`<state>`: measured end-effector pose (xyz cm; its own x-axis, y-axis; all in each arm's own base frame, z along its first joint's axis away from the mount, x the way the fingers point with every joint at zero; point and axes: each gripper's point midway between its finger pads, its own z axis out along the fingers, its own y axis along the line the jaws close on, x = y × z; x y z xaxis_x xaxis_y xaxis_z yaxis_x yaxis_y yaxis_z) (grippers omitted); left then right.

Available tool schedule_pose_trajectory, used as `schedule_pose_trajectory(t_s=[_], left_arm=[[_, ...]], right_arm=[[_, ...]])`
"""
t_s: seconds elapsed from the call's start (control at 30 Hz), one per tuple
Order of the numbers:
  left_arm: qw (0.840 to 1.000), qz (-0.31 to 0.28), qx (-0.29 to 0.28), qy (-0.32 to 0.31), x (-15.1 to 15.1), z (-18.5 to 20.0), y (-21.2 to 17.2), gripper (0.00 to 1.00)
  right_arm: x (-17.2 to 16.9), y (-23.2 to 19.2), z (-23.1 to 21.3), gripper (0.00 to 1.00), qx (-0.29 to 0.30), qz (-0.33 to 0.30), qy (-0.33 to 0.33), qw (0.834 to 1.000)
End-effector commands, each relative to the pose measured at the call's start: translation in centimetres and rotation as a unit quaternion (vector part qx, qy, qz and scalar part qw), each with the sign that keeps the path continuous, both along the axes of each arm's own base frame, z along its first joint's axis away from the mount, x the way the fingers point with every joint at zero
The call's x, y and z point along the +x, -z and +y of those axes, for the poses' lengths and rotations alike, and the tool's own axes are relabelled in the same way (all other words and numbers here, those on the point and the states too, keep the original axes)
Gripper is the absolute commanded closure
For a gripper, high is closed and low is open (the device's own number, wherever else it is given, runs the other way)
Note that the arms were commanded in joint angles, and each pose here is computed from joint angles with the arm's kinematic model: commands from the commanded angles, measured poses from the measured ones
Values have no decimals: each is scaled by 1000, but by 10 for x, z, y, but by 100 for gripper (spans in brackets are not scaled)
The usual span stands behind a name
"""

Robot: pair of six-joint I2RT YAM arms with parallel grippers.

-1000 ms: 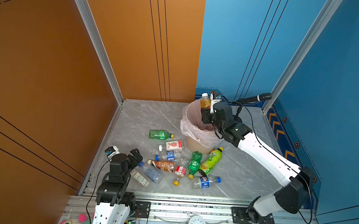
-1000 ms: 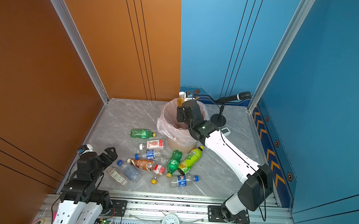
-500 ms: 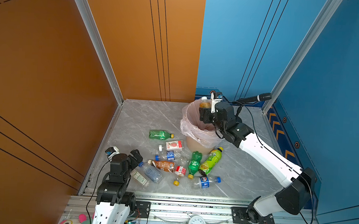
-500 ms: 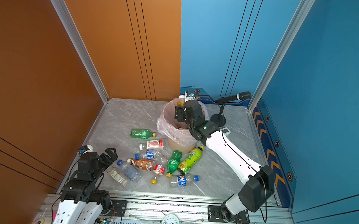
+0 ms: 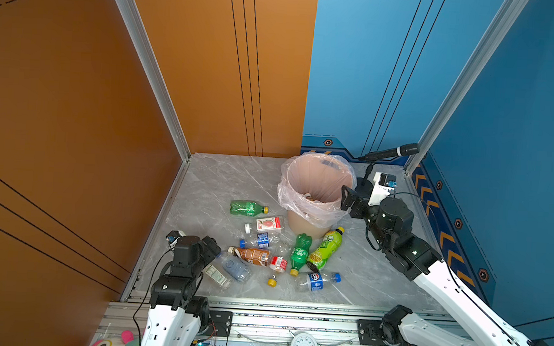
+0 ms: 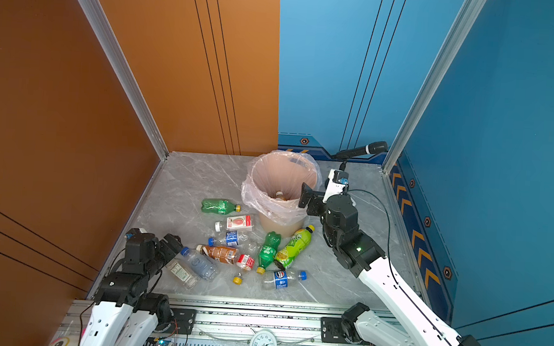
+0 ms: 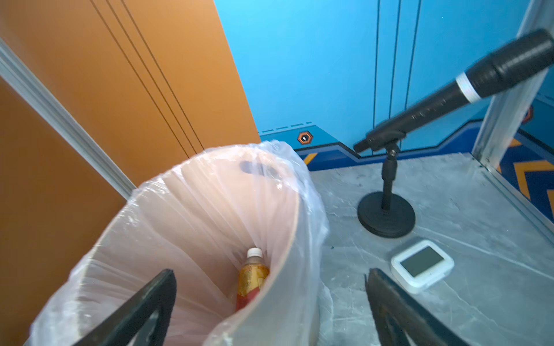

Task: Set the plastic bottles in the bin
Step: 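Release the juice bottle into the bin and withdraw the right gripper, then grasp the clear green-labelled bottle with the left gripper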

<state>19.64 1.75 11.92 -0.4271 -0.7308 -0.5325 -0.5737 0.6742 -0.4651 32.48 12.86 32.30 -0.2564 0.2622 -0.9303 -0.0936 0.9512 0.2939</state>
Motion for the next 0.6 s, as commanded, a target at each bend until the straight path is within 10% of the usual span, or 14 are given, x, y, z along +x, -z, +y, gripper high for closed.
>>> schedule_pose_trajectory(t_s=[0.0,0.1,0.57], left_arm=[[998,54,-36,-2,-17,-9,4,12],[995,85,-58,2,-23,-17,6,26],[983,175,-52,1,-54,-29,30,25]], right_arm=[[1,22,-19,0,29,28,34,999],[3,30,-28,0,31,42,43,998],[6,42,-47,0,34,54,60,996]])
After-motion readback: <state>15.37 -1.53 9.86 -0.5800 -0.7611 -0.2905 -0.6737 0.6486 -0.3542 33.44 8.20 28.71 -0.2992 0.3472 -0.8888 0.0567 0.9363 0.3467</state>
